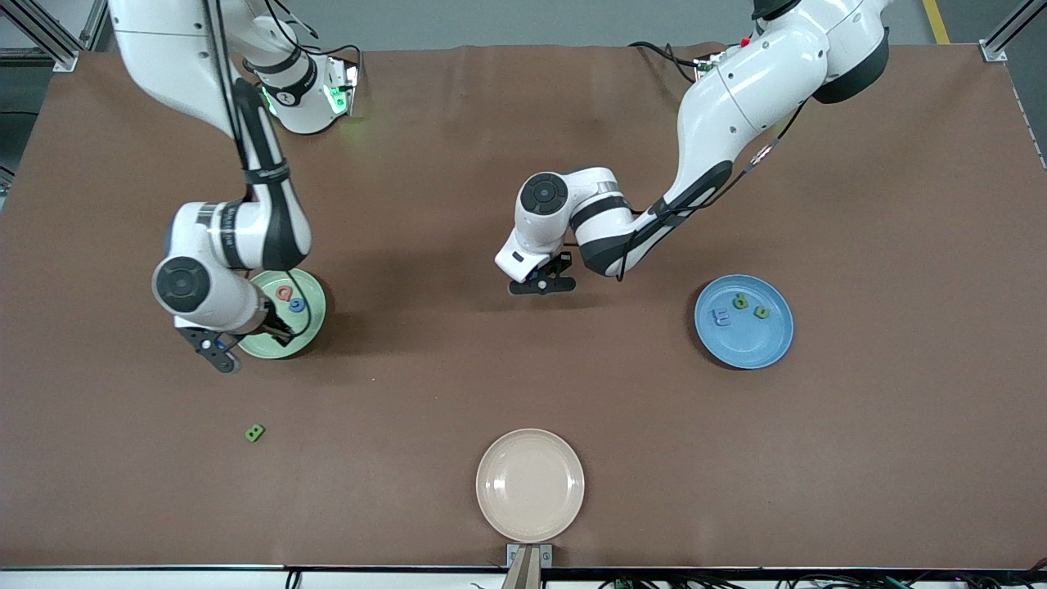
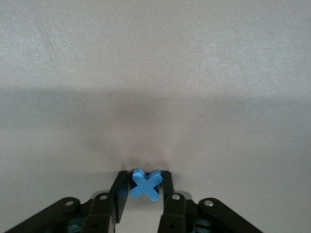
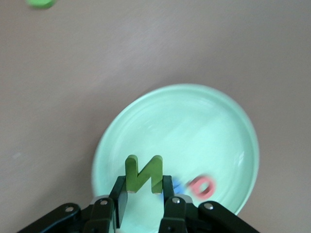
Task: Sort upper and lower case letters into plates
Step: 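Grasp the x with the left gripper while the right gripper places the N, then place the x in the blue plate while the right gripper reaches the B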
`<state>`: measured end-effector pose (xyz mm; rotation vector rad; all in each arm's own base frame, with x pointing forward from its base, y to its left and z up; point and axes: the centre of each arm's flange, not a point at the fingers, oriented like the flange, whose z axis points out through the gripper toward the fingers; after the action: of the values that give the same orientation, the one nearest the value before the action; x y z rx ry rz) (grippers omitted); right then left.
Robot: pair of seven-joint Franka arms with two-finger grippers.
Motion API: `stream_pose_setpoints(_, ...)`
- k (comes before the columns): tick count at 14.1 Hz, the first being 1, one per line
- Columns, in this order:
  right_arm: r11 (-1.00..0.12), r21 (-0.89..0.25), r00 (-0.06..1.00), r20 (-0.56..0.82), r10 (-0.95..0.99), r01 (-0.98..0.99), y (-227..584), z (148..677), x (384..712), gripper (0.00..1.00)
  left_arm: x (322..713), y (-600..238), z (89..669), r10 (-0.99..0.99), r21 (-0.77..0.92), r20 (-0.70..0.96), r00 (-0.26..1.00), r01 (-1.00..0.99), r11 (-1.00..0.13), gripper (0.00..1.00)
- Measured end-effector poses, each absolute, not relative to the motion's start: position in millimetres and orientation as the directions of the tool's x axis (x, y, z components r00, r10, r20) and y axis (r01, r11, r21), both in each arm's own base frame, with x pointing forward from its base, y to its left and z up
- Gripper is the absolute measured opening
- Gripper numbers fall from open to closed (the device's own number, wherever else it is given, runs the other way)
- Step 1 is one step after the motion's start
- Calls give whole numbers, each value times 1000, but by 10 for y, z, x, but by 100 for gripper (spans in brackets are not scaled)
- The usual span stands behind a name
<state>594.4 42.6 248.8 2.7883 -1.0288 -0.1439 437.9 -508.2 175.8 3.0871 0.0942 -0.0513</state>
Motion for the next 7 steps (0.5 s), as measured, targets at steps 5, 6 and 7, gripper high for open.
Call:
stream_pose_setpoints(5, -752, 199, 762, -41, -647, -628, 48, 2184, 5756, 33, 4381, -5088, 1763, 76, 53, -35, 996, 78, -996, 27)
stream_pose_setpoints(6, -752, 203, 762, -43, -647, -627, 45, 2140, 5734, 33, 4393, -5086, 1769, 85, 53, -34, 996, 86, -995, 27)
stream_pose_setpoints(7, -751, 206, 761, -45, -647, -627, 46, 2110, 5721, 33, 4422, -5078, 1783, 93, 54, -31, 995, 95, -994, 27)
